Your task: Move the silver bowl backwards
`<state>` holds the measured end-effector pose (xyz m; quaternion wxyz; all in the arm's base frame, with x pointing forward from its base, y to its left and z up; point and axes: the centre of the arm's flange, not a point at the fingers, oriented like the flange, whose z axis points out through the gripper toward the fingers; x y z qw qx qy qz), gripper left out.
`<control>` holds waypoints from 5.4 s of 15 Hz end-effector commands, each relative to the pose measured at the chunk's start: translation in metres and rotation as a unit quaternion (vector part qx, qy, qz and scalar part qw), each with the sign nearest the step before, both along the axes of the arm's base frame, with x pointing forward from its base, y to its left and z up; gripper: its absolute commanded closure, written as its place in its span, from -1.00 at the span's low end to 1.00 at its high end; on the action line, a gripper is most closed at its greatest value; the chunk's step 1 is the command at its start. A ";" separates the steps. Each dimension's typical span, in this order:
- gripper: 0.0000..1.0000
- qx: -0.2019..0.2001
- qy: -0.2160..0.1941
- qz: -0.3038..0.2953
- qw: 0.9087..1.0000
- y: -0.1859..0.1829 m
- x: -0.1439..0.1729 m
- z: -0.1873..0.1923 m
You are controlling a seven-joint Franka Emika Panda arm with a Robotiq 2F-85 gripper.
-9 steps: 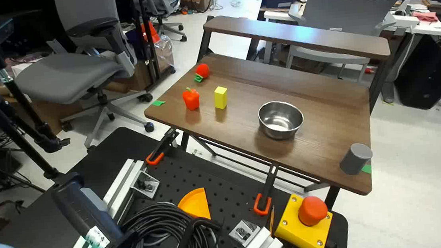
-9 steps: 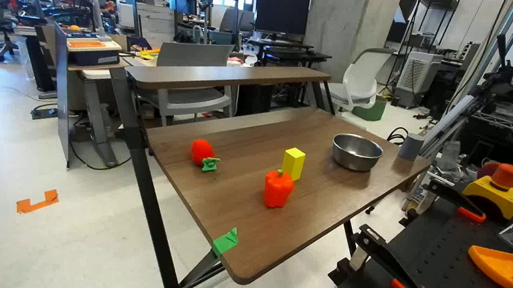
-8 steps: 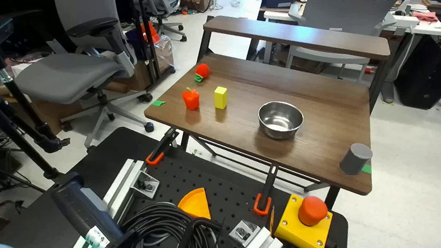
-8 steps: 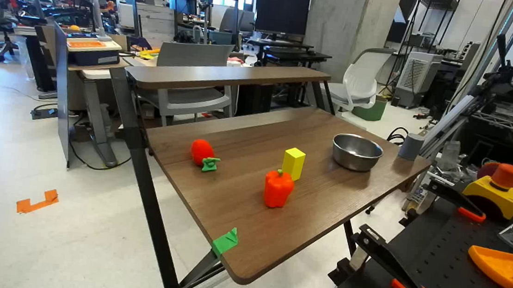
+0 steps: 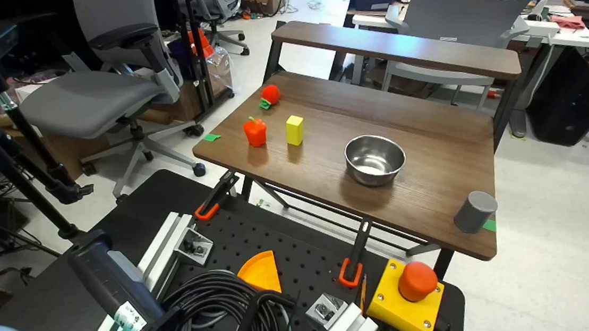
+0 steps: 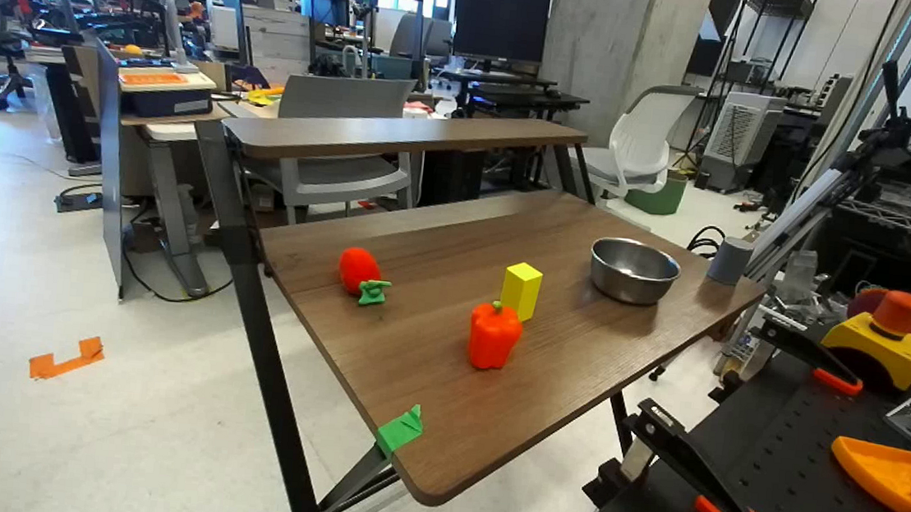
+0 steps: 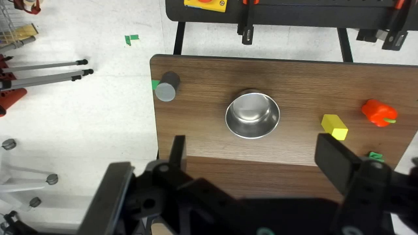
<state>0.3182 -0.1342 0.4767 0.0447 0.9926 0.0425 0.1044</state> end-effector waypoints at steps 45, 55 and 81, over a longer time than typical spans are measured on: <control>0.46 -0.017 0.294 -0.098 0.950 0.020 0.287 -0.348; 0.98 0.009 0.257 -0.105 0.961 0.010 0.304 -0.293; 0.97 0.039 0.302 -0.270 0.913 0.010 0.481 -0.332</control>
